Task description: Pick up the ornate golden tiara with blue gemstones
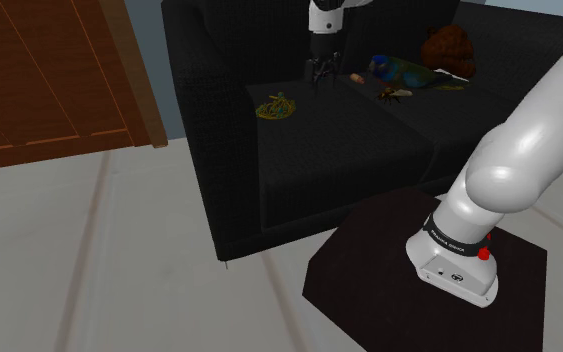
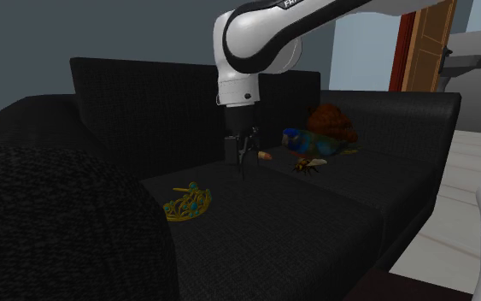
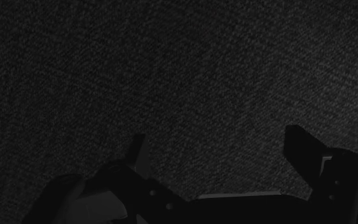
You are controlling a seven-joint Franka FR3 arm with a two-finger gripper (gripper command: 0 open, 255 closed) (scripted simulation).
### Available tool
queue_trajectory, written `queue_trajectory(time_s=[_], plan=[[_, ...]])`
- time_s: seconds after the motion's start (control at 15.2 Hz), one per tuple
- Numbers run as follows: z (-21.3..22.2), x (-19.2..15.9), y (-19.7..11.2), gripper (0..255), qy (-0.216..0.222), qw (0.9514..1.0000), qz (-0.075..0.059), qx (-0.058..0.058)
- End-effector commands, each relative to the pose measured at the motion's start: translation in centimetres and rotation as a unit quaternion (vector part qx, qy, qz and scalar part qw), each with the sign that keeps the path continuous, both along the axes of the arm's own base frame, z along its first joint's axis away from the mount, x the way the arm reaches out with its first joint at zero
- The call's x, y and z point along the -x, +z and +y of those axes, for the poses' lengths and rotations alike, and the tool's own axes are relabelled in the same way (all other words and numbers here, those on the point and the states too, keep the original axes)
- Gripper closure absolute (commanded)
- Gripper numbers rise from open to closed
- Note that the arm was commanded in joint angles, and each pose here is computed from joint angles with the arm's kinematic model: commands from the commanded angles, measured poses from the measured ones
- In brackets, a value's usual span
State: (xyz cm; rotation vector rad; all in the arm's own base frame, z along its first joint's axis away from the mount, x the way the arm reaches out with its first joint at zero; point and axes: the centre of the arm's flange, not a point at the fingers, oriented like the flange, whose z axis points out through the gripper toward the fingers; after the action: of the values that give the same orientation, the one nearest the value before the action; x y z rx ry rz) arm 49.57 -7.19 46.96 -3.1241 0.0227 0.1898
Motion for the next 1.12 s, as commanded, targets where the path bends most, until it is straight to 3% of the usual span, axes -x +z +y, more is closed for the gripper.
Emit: queue_trajectory(time_s=[0.0, 0.92, 1.06], plan=[[-0.2, -2.3, -0.9, 0, 0.001, 1.0, -0.003, 0.003], [-3.8, -18.7, -6.5, 0, 0.007, 0.9994, -0.026, 0.023], [-3.8, -18.7, -7.0, 0, 0.007, 0.9994, -0.026, 0.023]])
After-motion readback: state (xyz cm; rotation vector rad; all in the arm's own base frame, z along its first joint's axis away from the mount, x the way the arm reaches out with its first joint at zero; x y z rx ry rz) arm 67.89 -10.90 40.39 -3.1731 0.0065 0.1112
